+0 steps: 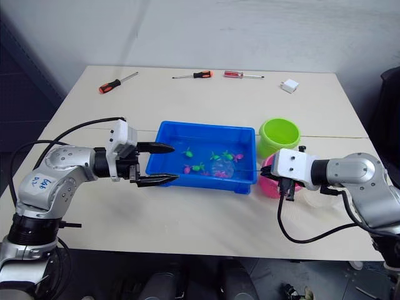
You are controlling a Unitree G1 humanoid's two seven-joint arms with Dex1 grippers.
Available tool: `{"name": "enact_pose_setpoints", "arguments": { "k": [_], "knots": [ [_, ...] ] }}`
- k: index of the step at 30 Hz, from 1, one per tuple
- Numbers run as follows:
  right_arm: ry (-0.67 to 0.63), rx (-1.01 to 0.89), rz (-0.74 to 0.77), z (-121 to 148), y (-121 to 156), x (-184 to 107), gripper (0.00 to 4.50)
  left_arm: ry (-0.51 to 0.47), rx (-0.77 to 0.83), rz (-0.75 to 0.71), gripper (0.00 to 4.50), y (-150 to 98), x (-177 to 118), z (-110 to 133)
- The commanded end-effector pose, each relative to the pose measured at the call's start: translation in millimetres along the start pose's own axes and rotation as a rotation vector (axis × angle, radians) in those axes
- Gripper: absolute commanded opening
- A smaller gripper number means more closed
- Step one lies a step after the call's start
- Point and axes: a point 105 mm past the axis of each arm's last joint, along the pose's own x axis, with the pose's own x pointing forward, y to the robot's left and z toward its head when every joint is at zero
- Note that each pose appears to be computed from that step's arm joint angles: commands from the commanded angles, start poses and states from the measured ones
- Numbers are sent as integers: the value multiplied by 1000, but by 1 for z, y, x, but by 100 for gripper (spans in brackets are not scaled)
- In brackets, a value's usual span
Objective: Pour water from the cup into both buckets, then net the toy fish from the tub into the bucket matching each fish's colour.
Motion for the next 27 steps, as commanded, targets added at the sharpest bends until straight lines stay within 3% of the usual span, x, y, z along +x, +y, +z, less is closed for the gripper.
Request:
{"name": "enact_pose_setpoints", "arguments": {
  "k": [1, 8, 16, 23, 27],
  "knots": [
    [-40, 102, -29, 2, -3, -6, 0, -13, 33, 19, 449, 3, -7, 7],
    [-124, 356, -113, 5, -7, -20, 0, -67, 4, -32, 449, -2, 0, 15],
    [-173, 512, -331, 11, 4, -64, 0, -128, -10, -125, 449, -2, 22, 22],
    [-8, 473, -612, -7, 27, -119, 0, -145, 23, -223, 449, 6, 50, 24],
    [136, 330, -666, -13, 38, -138, 0, -155, 38, -261, 449, 9, 59, 28]
  ]
}}
